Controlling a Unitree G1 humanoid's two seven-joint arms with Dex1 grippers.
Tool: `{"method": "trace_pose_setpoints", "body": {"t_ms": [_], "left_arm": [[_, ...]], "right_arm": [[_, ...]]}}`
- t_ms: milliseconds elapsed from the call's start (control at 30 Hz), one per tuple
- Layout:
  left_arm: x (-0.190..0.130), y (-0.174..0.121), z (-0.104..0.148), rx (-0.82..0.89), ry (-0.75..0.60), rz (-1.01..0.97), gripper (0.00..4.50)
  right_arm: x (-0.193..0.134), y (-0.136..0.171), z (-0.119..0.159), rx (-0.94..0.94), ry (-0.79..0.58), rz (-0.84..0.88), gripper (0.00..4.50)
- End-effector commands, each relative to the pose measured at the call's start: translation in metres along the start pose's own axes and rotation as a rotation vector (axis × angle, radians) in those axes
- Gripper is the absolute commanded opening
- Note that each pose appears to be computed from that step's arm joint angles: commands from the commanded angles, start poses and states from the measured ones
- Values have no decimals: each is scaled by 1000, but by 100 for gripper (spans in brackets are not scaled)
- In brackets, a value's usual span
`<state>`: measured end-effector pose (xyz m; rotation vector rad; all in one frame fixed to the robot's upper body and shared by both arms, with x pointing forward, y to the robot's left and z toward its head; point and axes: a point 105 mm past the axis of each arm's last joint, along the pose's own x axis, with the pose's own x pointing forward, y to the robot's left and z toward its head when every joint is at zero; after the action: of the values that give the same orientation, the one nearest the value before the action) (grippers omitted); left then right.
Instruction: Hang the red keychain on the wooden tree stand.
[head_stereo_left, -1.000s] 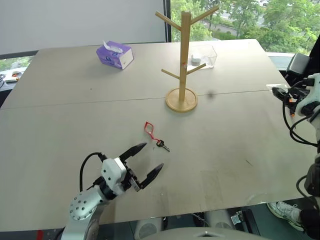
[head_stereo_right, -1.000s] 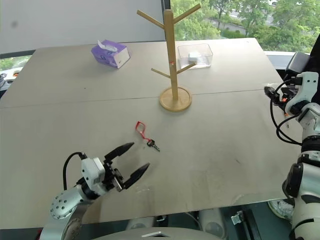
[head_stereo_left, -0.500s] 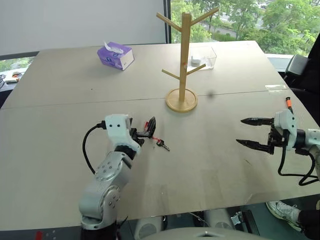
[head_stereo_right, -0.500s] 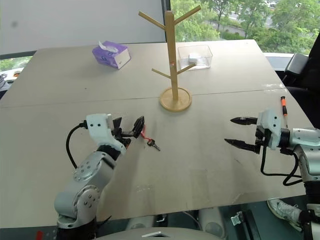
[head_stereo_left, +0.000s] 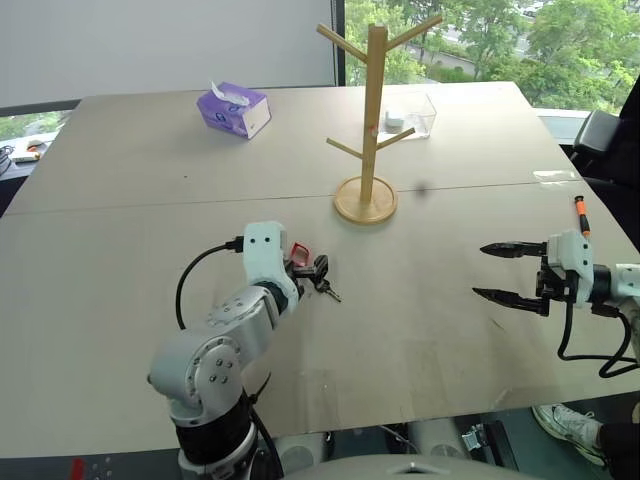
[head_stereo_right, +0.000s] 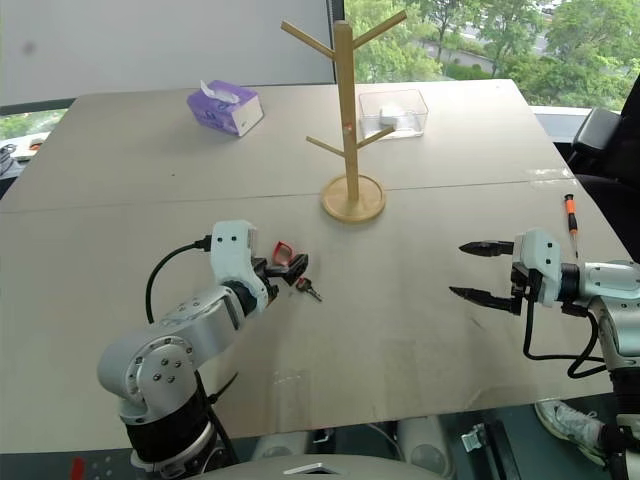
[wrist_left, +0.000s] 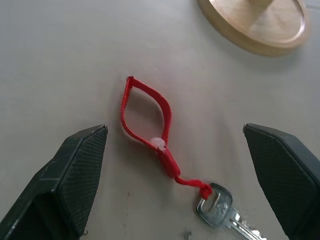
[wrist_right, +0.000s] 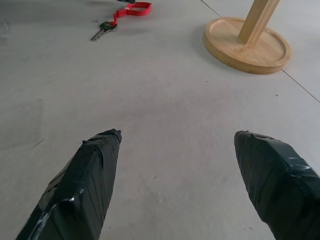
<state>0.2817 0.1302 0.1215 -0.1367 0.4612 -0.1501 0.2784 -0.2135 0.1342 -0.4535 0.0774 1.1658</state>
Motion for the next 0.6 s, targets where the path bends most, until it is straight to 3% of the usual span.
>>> {"method": "trace_pose_setpoints", "body": {"t_ms": [33, 167, 600], "left_arm": [[-11, 4, 7, 82, -11, 47, 450], [-14, 2, 13, 83, -41, 48, 450], [-11, 10, -12, 113, 61, 93, 450]], "right_arm": [[-7, -5, 14, -59, -24, -25, 386], [-4, -5, 15, -60, -28, -18, 386], [9, -9, 18, -75, -52, -3, 386]]}}
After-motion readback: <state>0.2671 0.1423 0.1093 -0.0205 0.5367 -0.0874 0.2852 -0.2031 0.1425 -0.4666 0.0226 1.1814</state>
